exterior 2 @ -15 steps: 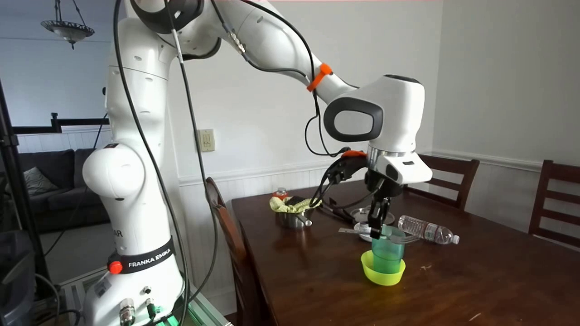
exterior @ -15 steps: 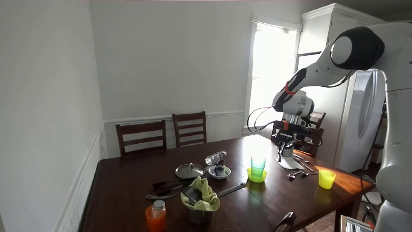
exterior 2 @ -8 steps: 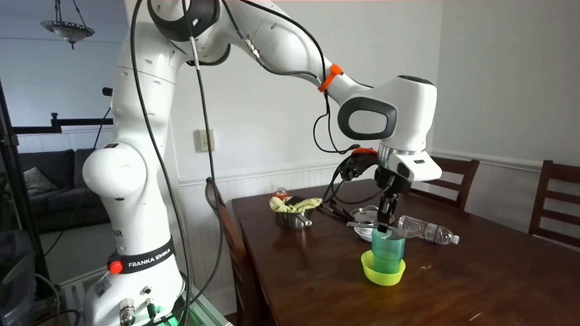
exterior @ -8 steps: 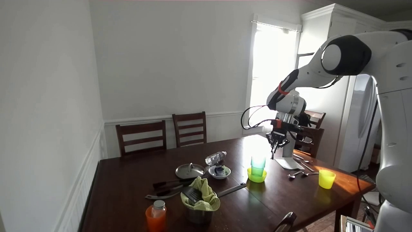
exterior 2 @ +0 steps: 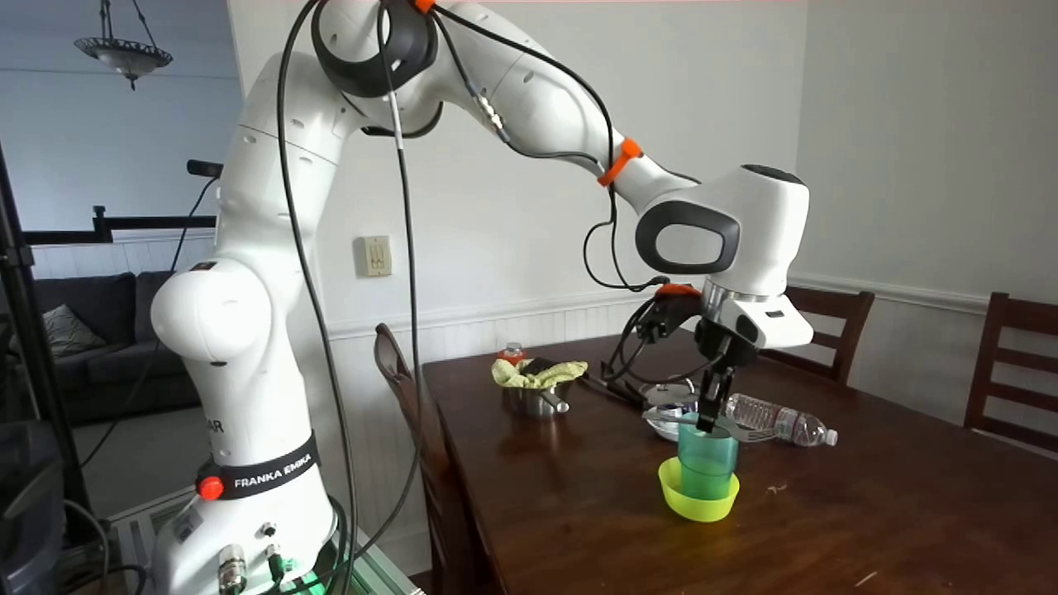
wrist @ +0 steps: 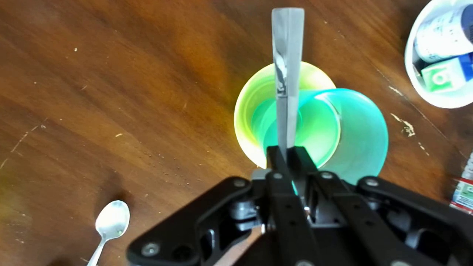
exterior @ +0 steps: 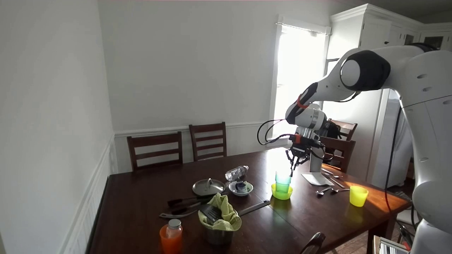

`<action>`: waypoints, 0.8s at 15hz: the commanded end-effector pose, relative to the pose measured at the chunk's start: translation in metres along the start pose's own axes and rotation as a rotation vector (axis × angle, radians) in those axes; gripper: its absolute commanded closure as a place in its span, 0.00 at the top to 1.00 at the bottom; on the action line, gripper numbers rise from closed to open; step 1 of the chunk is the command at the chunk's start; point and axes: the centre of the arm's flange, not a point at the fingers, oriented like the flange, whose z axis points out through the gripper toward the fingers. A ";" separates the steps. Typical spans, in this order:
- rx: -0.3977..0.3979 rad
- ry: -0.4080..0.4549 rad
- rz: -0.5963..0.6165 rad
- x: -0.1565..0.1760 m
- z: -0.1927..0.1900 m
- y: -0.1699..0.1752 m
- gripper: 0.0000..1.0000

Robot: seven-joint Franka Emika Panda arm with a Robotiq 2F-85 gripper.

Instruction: Pick up a fork and a spoon and place them on top of the green cup starting with the fork and then the spoon last

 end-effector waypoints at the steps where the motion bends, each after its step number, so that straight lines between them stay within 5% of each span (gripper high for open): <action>1: 0.015 -0.007 0.028 0.010 0.001 -0.018 0.03; 12: 0.000 -0.004 0.066 0.013 0.013 -0.038 0.03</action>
